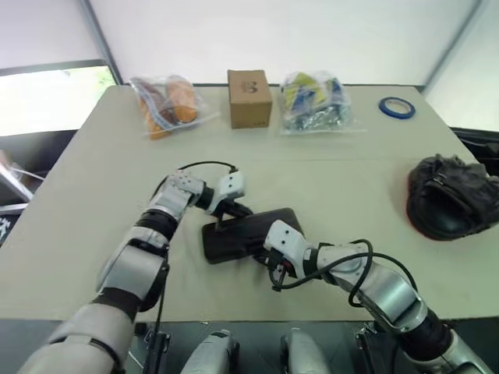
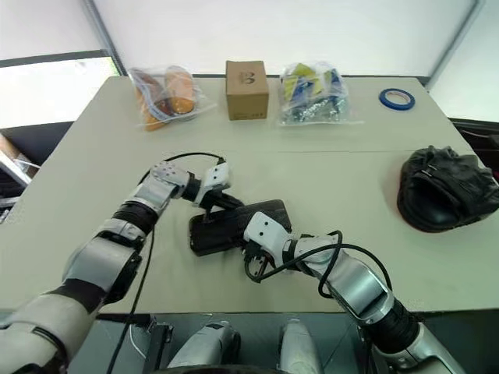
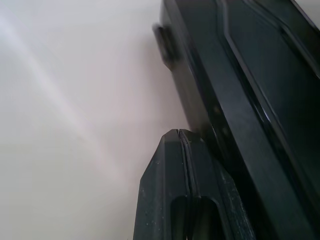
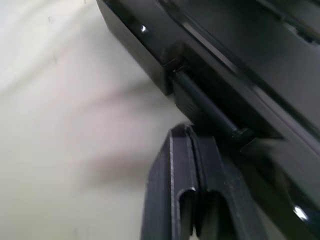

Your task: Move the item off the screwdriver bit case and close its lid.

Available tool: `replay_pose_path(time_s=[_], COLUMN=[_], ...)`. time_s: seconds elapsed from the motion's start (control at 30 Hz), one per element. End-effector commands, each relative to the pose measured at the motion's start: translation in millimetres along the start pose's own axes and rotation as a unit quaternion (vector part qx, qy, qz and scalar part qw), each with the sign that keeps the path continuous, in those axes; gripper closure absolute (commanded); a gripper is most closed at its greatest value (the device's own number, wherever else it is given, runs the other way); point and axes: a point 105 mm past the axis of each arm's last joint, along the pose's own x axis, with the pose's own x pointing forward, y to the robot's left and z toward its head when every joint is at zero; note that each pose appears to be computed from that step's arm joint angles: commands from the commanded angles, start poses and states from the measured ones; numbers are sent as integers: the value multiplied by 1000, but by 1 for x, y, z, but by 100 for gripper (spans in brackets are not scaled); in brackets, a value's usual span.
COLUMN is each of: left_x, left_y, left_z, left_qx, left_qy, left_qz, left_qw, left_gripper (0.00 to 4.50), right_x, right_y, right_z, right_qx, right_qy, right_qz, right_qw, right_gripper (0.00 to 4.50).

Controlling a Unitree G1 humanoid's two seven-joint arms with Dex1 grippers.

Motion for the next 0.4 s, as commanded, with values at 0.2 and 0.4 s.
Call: replay_pose_path(time_s=[0.2,0.4], left_x=[-49,-109], left_y=[39,43], left_z=[24,21], left_qx=[-26,-63], left_qy=[-89,-139], left_qz=[109,160], left_qw=[990,975], left_gripper=[450,450], right_x=[-60,-108], right_y=[-6,-28], right_z=[41,43], right_qx=[28,73], right_qy=[-89,-116], right_qz=[-55,-85], right_qw=[994,987], right_gripper=[447,447])
